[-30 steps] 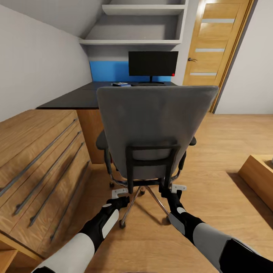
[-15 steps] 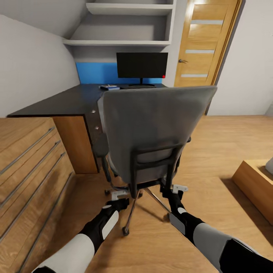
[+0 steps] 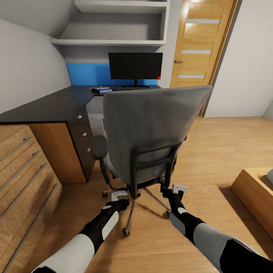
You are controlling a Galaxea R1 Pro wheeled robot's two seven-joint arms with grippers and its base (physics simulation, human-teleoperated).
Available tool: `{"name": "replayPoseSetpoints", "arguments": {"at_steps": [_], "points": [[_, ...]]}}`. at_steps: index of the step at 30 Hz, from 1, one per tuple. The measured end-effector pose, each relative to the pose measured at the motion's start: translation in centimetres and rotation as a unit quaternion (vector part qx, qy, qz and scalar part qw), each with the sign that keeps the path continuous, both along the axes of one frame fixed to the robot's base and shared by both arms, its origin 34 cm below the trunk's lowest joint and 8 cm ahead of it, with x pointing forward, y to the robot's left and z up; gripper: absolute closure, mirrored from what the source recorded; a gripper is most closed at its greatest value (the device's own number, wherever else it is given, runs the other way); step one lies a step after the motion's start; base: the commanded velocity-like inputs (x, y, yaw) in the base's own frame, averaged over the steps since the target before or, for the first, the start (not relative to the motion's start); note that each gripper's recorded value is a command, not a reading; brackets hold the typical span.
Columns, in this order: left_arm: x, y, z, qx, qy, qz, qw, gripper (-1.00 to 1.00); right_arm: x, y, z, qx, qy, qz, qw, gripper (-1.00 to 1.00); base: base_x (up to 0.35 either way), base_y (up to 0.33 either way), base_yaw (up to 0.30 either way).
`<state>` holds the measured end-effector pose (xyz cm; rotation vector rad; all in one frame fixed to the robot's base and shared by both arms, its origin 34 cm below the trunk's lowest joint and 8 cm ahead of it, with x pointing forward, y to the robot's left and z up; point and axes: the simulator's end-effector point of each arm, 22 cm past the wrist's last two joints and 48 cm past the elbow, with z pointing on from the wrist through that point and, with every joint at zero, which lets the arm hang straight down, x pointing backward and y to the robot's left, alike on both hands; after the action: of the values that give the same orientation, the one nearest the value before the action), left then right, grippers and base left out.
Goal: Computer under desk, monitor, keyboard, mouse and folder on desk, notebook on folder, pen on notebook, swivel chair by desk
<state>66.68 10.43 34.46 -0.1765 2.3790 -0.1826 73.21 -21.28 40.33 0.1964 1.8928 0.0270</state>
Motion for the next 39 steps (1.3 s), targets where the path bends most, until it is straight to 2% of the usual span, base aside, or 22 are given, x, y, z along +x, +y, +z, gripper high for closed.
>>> {"name": "replayPoseSetpoints", "arguments": {"at_steps": [13, 39], "points": [[-0.03, 0.00, -0.03, 0.000, 0.000, 0.000, 1.0000, -1.00, -0.01, -0.07, -0.02, -0.001, 0.000, 0.000, 1.0000, -1.00, 0.317, -0.098, 0.000], [0.13, -0.03, 0.17, 0.000, -0.002, -0.001, 1.0000, -1.00, -0.02, 0.07, 0.00, -0.001, -0.001, 0.002, 1.0000, -1.00, 0.321, -0.002, 0.026]]}}
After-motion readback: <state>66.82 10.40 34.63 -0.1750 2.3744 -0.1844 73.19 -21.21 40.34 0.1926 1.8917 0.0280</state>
